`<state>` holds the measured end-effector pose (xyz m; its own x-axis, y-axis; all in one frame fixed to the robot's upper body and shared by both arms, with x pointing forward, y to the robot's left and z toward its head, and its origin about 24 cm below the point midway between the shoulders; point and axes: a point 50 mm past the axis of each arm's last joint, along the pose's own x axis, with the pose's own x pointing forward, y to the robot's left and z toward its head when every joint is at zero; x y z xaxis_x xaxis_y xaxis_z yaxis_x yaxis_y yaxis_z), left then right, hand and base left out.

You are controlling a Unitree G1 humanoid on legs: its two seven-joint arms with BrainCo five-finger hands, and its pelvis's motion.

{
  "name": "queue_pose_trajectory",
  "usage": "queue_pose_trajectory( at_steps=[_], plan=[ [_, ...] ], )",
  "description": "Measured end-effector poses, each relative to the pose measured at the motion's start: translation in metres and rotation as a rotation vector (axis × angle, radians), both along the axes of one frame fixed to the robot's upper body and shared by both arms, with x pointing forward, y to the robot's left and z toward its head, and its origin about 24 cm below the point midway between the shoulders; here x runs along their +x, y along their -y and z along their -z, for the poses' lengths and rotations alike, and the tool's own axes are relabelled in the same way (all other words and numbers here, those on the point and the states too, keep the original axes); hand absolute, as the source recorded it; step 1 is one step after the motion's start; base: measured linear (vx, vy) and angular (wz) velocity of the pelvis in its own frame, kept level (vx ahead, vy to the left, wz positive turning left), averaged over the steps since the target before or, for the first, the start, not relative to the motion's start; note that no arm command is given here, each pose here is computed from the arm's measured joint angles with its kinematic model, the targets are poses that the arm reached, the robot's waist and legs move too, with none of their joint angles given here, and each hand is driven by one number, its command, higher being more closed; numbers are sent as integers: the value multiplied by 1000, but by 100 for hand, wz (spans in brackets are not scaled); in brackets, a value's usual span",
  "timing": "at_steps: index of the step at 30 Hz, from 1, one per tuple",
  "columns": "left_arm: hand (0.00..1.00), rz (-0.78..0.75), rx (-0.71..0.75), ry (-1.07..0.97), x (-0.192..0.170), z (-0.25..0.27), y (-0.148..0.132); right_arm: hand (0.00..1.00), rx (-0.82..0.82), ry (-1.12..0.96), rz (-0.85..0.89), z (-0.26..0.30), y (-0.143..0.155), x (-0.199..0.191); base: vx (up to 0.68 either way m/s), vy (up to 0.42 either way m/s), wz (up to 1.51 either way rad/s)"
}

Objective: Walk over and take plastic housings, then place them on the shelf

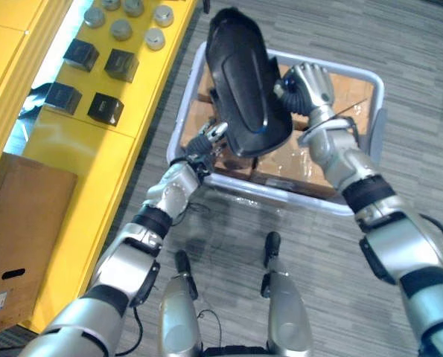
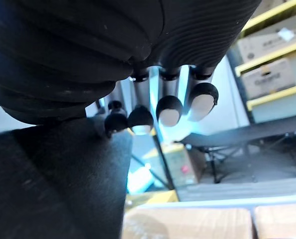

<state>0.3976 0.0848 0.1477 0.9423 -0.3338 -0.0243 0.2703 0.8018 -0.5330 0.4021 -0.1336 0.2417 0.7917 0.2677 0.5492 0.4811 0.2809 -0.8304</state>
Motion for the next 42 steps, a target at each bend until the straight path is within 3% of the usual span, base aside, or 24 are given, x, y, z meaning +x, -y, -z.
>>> queue_pose_trajectory(
  at_steps=[10,11,26,40,41,42],
  plan=[
    [0,-46,-9,-6,-1,0,6,100,-38,36,-146,0,-26,-11,0,2,0],
    [100,-59,-8,-13,0,1,6,100,-39,39,-156,1,-28,-13,1,21,-5],
    [100,-198,-64,64,0,-3,-8,100,84,53,-290,15,-46,-33,-1,5,-1],
    [100,-185,-376,60,-30,57,-19,100,235,16,-435,59,-67,-68,-2,6,-2],
    [100,-175,-384,59,-37,64,-19,0,252,5,-442,66,-65,-74,0,0,0],
    [100,-171,-387,58,-40,67,-18,0,265,-1,-447,70,-65,-78,46,26,1]
  ],
)
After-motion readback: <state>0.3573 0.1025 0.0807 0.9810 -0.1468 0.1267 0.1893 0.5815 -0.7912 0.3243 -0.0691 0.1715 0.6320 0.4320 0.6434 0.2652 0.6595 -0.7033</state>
